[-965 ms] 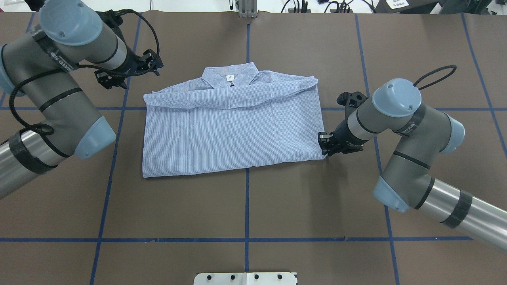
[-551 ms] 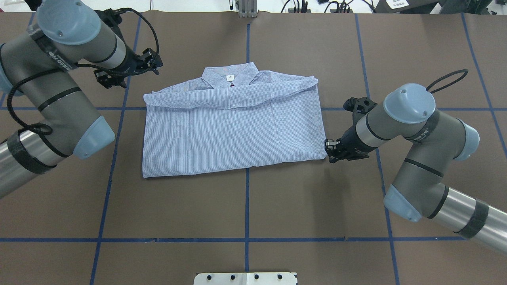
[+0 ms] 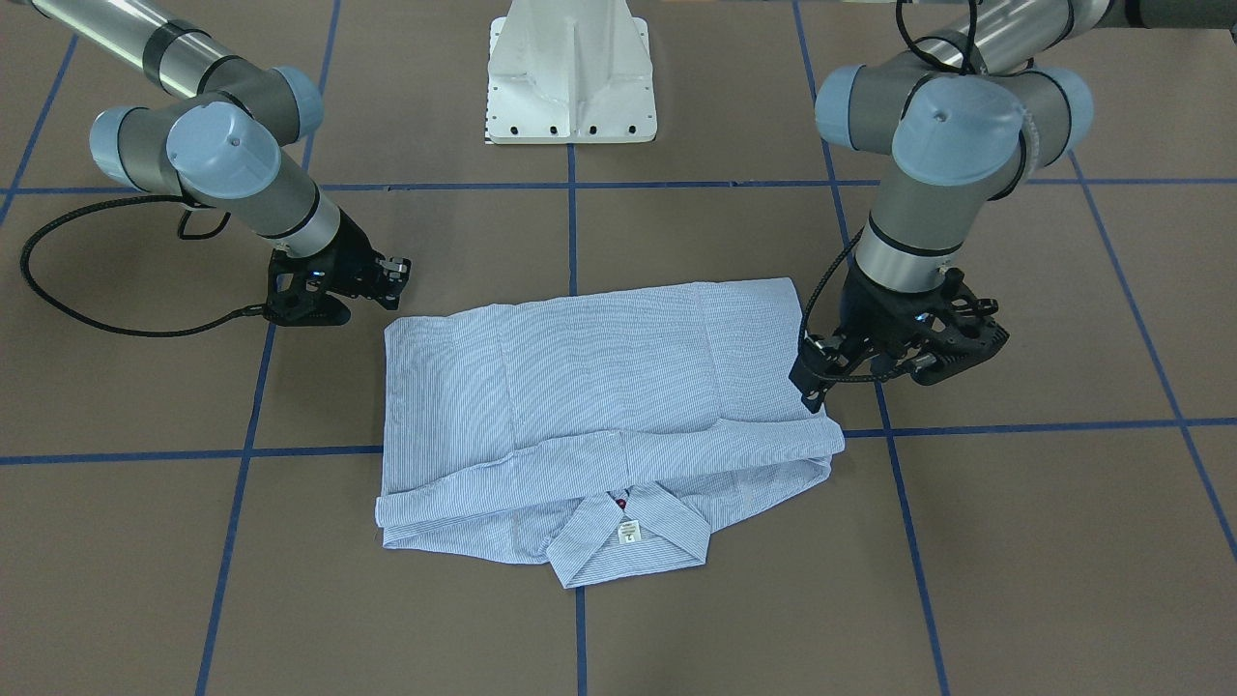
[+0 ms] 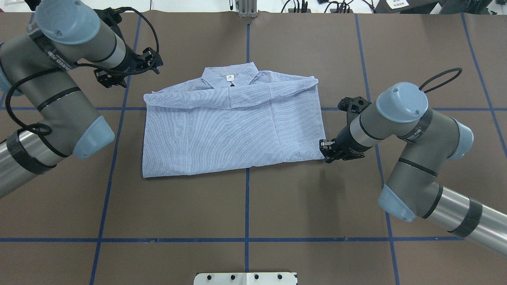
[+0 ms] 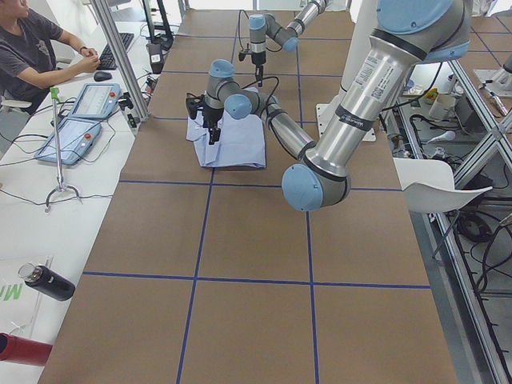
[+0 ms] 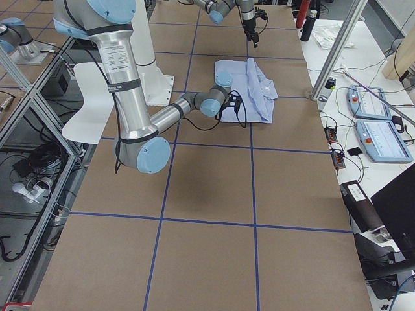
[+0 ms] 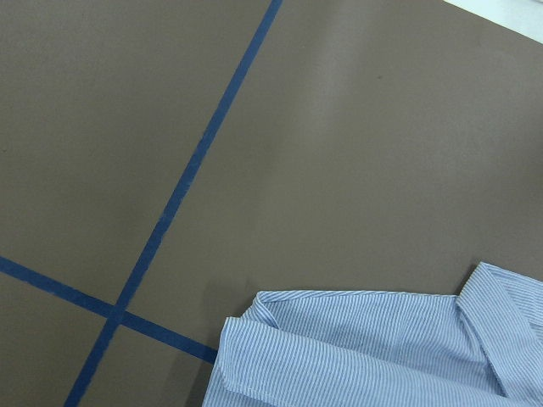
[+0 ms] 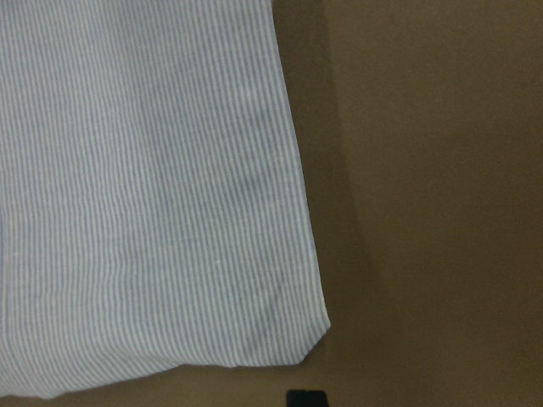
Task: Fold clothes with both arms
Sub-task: 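Lower the right gripper to the folded shirt's side edge nearest it and grasp, then drag the folded shirt with the right gripper away from the left arm, then release the shirt and raise the right gripper while the left gripper lowers, then grasp the shirt's side edge nearest the left gripper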
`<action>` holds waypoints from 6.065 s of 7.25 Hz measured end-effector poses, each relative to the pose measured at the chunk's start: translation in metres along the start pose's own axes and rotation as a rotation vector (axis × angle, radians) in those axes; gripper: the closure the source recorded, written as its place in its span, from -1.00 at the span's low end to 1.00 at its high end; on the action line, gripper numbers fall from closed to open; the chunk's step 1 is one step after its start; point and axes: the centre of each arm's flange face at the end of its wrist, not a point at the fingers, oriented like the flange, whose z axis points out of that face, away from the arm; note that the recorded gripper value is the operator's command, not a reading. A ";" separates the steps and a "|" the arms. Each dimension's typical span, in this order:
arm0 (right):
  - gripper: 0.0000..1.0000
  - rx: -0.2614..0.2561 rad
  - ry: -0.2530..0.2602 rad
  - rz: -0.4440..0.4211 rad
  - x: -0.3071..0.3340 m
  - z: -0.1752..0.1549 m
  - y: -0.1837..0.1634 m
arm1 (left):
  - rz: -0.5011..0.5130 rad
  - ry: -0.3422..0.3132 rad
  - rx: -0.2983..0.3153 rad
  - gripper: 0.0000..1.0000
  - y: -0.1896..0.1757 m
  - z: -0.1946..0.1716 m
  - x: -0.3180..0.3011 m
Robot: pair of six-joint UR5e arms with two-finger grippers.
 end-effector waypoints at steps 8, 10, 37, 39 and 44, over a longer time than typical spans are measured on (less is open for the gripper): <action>0.99 0.032 0.030 0.011 -0.014 0.021 -0.027 | 0.001 0.002 0.000 -0.99 0.001 0.000 0.002; 1.00 0.030 0.030 0.014 -0.013 0.020 -0.029 | 0.001 0.001 0.002 -0.99 0.001 0.000 0.002; -1.00 -0.273 -0.069 0.173 0.091 -0.117 0.144 | 0.057 0.115 -0.038 -0.99 0.097 -0.027 0.043; -1.00 -0.127 -0.161 0.109 0.086 -0.166 0.096 | 0.058 0.150 -0.096 -1.00 0.134 -0.037 0.046; -1.00 0.075 -0.211 0.041 0.101 -0.222 0.026 | -0.124 0.103 -0.349 -0.93 0.315 -0.004 0.046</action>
